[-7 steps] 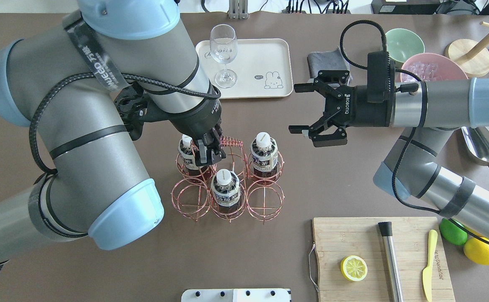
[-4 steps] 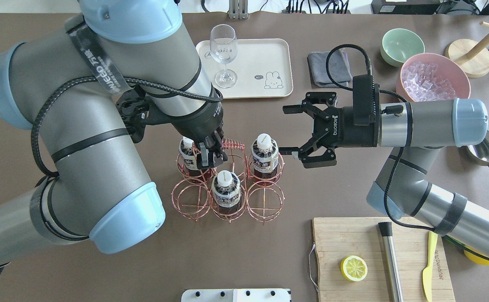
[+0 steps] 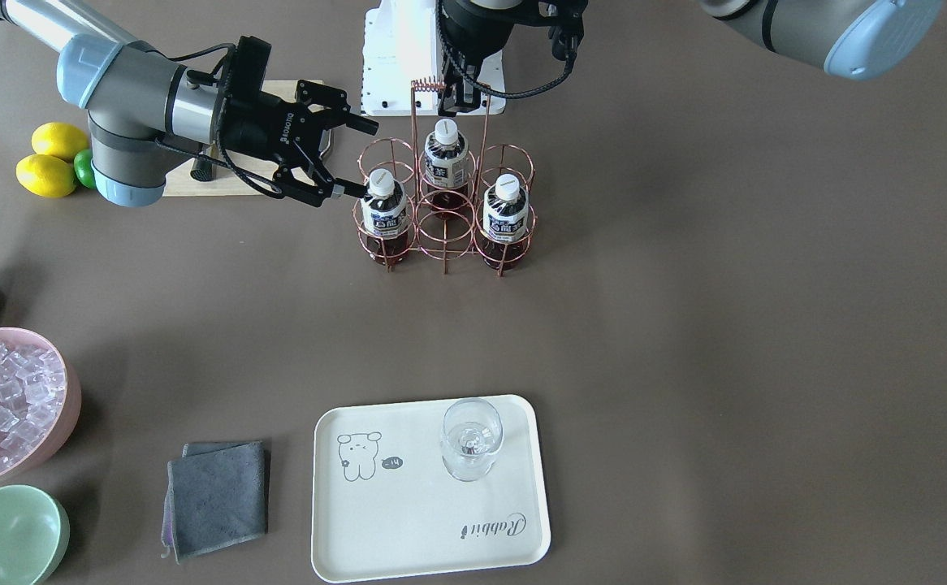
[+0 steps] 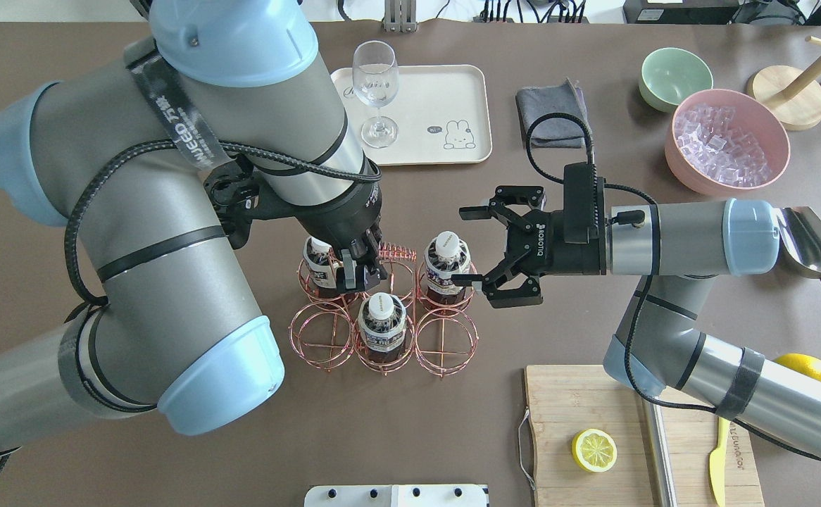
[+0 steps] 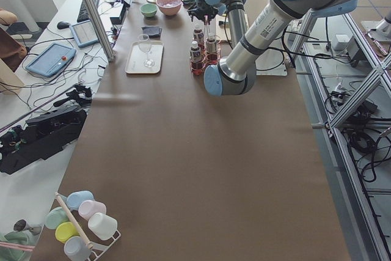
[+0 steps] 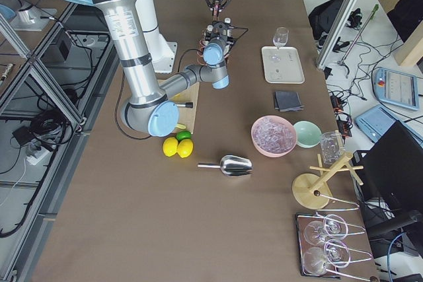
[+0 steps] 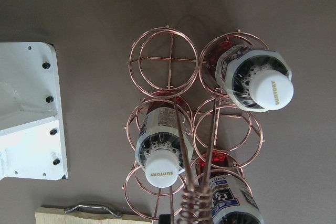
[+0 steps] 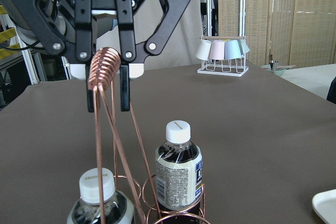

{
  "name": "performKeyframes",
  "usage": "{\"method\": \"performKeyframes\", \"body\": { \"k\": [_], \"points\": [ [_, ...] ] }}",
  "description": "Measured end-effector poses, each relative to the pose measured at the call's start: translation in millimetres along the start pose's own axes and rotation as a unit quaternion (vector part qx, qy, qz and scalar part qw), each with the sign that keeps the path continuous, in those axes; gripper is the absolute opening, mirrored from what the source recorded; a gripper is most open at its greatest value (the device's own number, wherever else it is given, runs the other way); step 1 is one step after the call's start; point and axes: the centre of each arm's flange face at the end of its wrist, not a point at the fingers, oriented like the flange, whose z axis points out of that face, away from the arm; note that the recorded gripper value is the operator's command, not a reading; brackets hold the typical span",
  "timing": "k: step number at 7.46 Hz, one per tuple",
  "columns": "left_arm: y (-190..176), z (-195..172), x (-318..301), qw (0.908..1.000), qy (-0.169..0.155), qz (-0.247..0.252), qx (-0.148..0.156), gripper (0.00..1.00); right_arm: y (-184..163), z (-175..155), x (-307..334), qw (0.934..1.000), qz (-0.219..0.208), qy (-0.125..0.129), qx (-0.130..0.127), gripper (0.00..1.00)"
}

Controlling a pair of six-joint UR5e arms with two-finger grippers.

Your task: Take tea from basket to plate

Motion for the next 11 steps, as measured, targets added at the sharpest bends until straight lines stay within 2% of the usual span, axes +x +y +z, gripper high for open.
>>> {"method": "performKeyframes", "body": {
  "k": [5,6,8,9,11],
  "points": [
    [2,8,-7,0.9999,-0.008,0.008,-0.001,0.00,19,18,-5,1.0000,0.000,0.007,0.001,0.98],
    [1,6,-5,0.9999,-0.008,0.008,-0.002,0.00,19,20,-6,1.0000,0.000,0.009,0.002,0.94],
    [-5,-5,3,1.0000,-0.005,0.002,-0.005,0.00,18,23,-6,0.9999,0.000,0.011,0.003,0.75],
    [-7,-10,6,1.0000,-0.005,-0.002,-0.008,0.00,18,24,-7,0.9999,0.001,0.013,0.004,0.72],
    [-6,-13,9,0.9999,-0.006,-0.004,-0.009,0.00,18,25,-7,0.9998,0.001,0.016,0.007,0.72]
  ]
}}
